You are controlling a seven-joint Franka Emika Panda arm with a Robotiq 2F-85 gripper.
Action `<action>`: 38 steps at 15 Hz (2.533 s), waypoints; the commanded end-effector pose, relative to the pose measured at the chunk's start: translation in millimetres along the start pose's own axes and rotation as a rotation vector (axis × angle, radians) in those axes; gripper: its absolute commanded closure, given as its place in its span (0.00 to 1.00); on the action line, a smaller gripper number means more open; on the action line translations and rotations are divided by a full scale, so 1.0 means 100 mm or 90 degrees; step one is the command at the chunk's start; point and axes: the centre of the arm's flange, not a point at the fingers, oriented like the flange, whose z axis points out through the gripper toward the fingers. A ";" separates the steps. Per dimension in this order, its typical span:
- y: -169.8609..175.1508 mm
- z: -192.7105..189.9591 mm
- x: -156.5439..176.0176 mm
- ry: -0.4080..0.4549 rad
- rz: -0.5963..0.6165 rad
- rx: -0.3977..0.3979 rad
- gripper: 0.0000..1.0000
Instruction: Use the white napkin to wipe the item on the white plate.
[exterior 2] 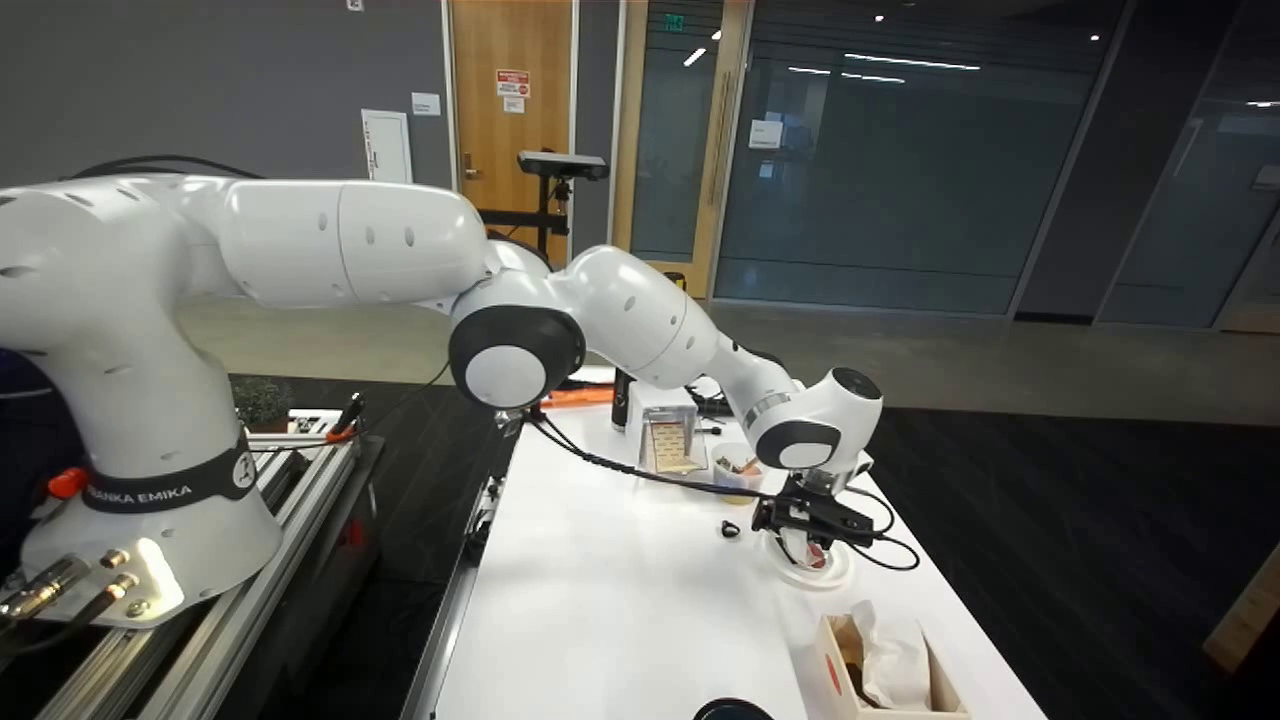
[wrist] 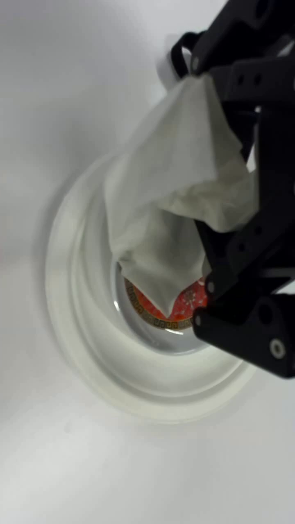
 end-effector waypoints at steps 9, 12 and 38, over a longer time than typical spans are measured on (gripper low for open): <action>0.39 0.51 0.35 0.041 -0.126 -0.011 1.00; 0.50 0.47 0.28 0.016 -0.048 -0.047 1.00; 0.53 0.51 0.26 -0.061 -0.131 -0.035 1.00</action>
